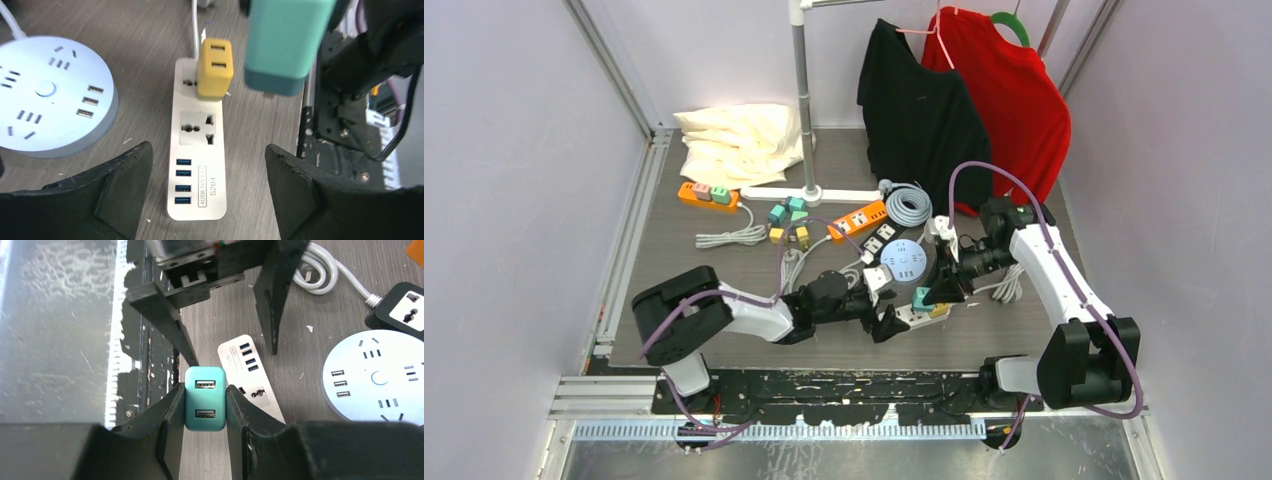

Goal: Pull the plug off the socket

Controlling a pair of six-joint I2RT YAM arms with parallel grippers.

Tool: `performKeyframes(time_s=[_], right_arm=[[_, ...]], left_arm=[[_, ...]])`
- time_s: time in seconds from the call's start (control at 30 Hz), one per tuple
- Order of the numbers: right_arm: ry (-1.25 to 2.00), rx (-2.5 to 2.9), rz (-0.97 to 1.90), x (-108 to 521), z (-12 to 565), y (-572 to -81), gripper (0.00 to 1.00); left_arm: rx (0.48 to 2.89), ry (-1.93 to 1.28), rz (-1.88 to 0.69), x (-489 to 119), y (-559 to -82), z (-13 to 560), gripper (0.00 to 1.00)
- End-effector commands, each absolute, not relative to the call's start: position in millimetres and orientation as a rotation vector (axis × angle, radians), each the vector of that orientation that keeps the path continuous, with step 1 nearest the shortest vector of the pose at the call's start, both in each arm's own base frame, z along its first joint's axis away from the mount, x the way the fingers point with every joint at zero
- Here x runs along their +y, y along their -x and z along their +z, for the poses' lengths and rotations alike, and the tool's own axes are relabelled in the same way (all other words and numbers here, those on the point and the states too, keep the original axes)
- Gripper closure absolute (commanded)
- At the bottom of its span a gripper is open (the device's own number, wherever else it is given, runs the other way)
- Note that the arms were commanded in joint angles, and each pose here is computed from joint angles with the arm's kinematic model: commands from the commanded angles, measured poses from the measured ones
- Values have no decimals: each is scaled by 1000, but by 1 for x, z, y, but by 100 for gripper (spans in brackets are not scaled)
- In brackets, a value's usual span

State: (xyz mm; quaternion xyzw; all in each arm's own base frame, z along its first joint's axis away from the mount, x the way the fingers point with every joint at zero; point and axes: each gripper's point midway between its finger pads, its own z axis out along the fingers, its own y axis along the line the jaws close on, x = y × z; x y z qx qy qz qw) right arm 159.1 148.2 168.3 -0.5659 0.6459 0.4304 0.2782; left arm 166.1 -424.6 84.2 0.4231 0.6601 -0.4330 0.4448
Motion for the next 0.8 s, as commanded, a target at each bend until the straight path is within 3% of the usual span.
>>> performKeyframes(time_s=[0.0,0.2,0.43,0.77], right_arm=[[1249,1856,1256,161,199,-177,99],[910,2041,1275,168,202,-208,99],[694,2217,1328,172,188,-226,99],[650,2315,1342,180,173,-229,98]], left_arm=[[1667,-948,-1093,-419,-170,122,18],[1877,-771,-1053,-388,-169,135,18],[1937,-524,-1077,-373,-177,181,20],[2010,-535,-683,-386,-191,196,22]])
